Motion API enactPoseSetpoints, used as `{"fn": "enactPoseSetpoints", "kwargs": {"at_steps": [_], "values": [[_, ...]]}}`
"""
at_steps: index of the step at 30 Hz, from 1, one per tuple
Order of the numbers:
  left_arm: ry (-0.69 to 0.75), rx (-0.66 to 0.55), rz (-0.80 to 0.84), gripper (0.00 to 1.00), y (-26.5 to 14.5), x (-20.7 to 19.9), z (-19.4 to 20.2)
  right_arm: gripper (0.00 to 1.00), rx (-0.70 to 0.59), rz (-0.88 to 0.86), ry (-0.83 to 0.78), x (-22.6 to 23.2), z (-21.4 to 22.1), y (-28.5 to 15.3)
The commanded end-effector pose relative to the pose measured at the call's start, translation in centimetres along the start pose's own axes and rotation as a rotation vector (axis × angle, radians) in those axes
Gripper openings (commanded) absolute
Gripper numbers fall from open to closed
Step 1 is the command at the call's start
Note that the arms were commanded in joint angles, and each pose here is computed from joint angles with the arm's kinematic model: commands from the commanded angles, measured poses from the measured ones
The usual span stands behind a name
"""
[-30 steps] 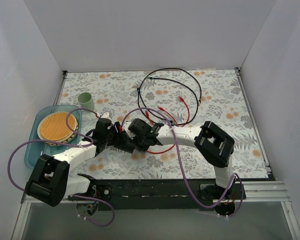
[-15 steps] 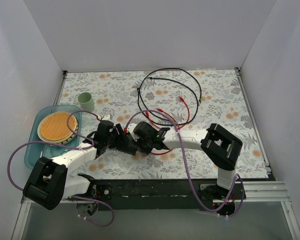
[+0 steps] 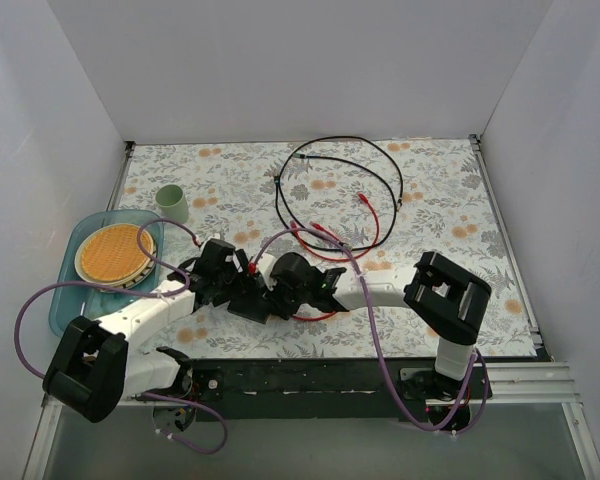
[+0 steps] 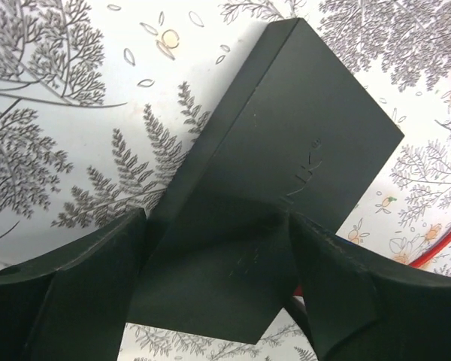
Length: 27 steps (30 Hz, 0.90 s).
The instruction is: Insert the plug into the switch port
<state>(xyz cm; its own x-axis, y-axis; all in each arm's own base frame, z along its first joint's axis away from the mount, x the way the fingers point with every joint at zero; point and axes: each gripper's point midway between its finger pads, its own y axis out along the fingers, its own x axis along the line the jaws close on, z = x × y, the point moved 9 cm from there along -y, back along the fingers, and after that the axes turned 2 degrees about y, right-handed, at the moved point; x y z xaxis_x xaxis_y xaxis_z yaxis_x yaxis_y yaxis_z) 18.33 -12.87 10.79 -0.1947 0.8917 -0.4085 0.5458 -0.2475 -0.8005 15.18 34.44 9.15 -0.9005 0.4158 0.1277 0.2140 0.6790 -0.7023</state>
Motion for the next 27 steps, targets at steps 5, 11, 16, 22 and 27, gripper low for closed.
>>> {"fn": "enactPoseSetpoints", "kwargs": {"at_steps": [5, 11, 16, 22, 27], "values": [[-0.056, 0.059, 0.044, 0.96, -2.6, -1.9, -0.6, 0.69, -0.137, -0.021, -0.006, 1.1, -1.9, -1.0], [-0.055, 0.014, -0.006, 0.98, -2.9, -1.8, -1.7, 0.82, -0.103, 0.131, -0.011, 0.0, -2.3, -3.3], [-0.058, -0.029, -0.001, 0.98, -3.4, -2.1, -2.8, 0.85, -0.141, 0.23, -0.005, -0.9, -3.2, -5.6], [-0.045, -0.105, 0.022, 0.98, -4.5, -2.9, -5.0, 0.82, -0.251, 0.354, 0.115, -5.5, -5.4, -9.2], [-0.037, -0.136, 0.03, 0.98, -4.9, -3.4, -7.1, 0.79, -0.303, 0.413, 0.18, -10.4, -7.6, -10.3]]}}
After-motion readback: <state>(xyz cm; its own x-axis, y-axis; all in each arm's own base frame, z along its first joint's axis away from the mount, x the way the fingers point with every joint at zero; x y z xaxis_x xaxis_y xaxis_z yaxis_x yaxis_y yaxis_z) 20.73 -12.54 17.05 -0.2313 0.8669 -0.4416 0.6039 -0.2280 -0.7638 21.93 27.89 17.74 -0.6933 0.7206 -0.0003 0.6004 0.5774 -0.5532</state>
